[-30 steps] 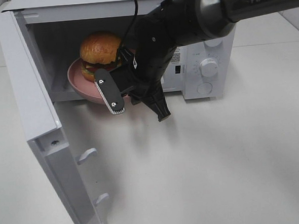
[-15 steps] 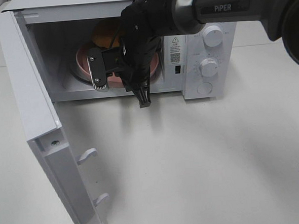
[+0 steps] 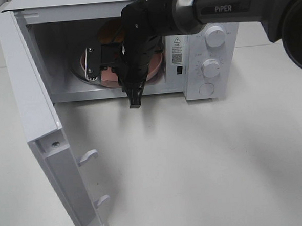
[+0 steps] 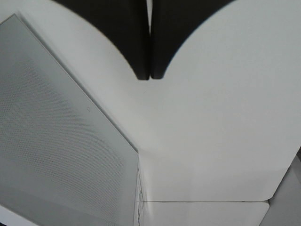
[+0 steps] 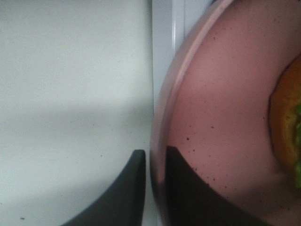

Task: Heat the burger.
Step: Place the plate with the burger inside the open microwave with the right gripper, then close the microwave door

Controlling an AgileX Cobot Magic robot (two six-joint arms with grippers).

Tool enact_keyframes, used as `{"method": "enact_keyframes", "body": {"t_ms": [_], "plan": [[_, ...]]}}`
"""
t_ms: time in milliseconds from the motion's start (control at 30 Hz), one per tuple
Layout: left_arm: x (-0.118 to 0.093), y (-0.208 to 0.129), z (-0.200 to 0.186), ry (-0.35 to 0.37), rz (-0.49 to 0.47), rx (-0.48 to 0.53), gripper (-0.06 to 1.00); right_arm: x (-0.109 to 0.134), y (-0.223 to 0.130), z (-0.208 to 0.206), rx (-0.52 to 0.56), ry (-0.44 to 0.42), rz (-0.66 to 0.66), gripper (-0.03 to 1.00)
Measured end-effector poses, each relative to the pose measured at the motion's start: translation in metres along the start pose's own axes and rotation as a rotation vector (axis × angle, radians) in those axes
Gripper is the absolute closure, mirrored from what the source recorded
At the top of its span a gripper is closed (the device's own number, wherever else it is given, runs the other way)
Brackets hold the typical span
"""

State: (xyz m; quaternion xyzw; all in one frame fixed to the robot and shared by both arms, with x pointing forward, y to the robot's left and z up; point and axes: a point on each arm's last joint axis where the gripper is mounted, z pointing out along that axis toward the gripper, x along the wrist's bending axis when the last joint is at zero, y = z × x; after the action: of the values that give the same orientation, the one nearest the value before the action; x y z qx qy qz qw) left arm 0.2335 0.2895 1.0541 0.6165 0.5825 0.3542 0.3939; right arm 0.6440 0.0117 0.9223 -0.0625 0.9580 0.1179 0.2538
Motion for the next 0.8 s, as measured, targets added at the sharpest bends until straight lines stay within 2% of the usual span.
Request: {"method": "enact_keyframes", "body": {"t_ms": [67,100,133,167,233,333,400,433,567,667,800], "plan": [[0.000,0.000,0.000,0.000,0.000,0.000,0.94,0.000,0.000,0.000,-0.003,0.003,0.086,0.74],[0.000,0.000,0.000,0.000,0.000,0.000,0.94,0.000,0.000,0.000,-0.003,0.003,0.086,0.74],[0.000,0.000,0.000,0.000,0.000,0.000,0.94,0.000,0.000,0.000,-0.003,0.005,0.107,0.64],[0.000,0.000,0.000,0.000,0.000,0.000,0.94,0.000,0.000,0.000,-0.003,0.005,0.107,0.64],[0.000,0.000,0.000,0.000,0.000,0.000,0.94,0.000,0.001,-0.001,-0.005,0.006,0.193,0.47],[0.000,0.000,0.000,0.000,0.000,0.000,0.94,0.000,0.001,-0.002,-0.005,0.005,0.223,0.43],[0.000,0.000,0.000,0.000,0.000,0.000,0.94,-0.001,0.001,-0.004,-0.008,0.002,0.356,0.34],[0.000,0.000,0.000,0.000,0.000,0.000,0.94,-0.001,0.001,-0.004,-0.008,0.002,0.356,0.34],[0.000,0.000,0.000,0.000,0.000,0.000,0.94,-0.004,0.002,-0.008,-0.015,-0.004,0.508,0.31],[0.000,0.000,0.000,0.000,0.000,0.000,0.94,-0.005,0.002,-0.011,-0.017,-0.007,0.534,0.31],[0.000,0.000,0.000,0.000,0.000,0.000,0.94,-0.007,0.003,-0.023,-0.001,0.006,0.653,0.31]]}}
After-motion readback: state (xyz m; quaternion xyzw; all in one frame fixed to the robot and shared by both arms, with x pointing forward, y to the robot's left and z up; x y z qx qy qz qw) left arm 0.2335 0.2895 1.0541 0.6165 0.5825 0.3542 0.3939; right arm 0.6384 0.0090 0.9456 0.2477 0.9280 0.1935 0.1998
